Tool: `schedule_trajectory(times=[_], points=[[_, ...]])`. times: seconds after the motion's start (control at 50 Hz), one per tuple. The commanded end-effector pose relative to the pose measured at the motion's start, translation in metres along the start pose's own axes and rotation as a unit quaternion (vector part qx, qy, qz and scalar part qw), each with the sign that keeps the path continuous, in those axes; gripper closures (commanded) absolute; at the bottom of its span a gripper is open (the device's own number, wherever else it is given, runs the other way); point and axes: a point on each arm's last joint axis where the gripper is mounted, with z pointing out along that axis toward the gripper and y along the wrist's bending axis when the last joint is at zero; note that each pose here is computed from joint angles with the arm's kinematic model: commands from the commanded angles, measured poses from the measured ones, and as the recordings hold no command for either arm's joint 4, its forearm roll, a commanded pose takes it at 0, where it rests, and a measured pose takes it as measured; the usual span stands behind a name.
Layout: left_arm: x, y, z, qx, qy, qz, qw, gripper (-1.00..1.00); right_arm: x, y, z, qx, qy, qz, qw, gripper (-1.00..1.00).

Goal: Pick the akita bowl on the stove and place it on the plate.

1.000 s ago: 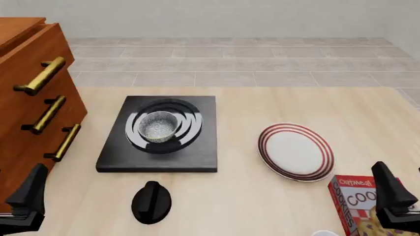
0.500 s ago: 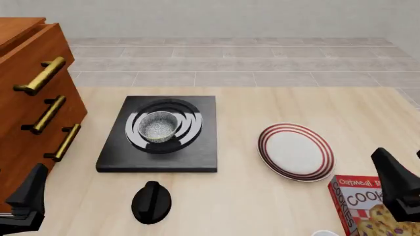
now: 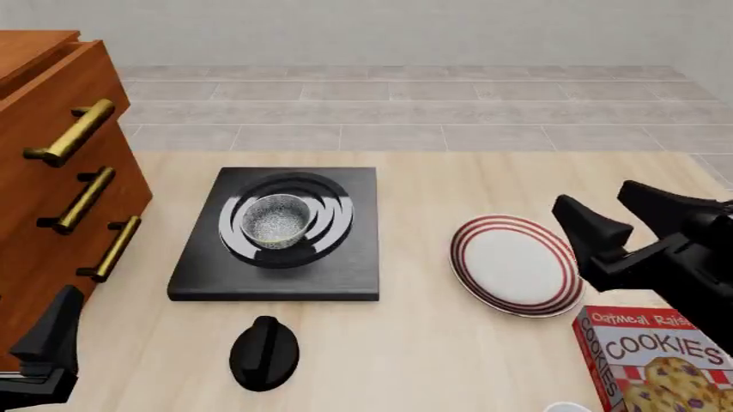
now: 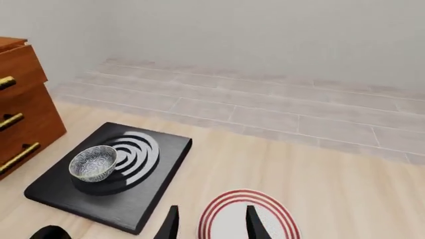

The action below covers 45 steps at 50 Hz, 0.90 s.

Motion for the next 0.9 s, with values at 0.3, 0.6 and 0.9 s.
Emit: schedule_trajectory(times=[0.3, 0.6, 0.9], points=[[0.0, 0.0, 0.0, 0.0, 0.0, 0.0, 1.0, -1.0, 0.004, 0.03, 0.08, -0.067, 0.051, -0.01, 0.9964, -1.0], [0.0, 0.0, 0.0, 0.0, 0.0, 0.0, 1.0, -1.0, 0.009, 0.049, 0.136, -0.085, 0.083, -0.013, 0.9929, -1.0], [0.0, 0.0, 0.0, 0.0, 0.0, 0.0, 1.0, -1.0, 0.008, 0.075, 0.169, -0.112, 0.107, 0.0, 0.9879, -1.0]])
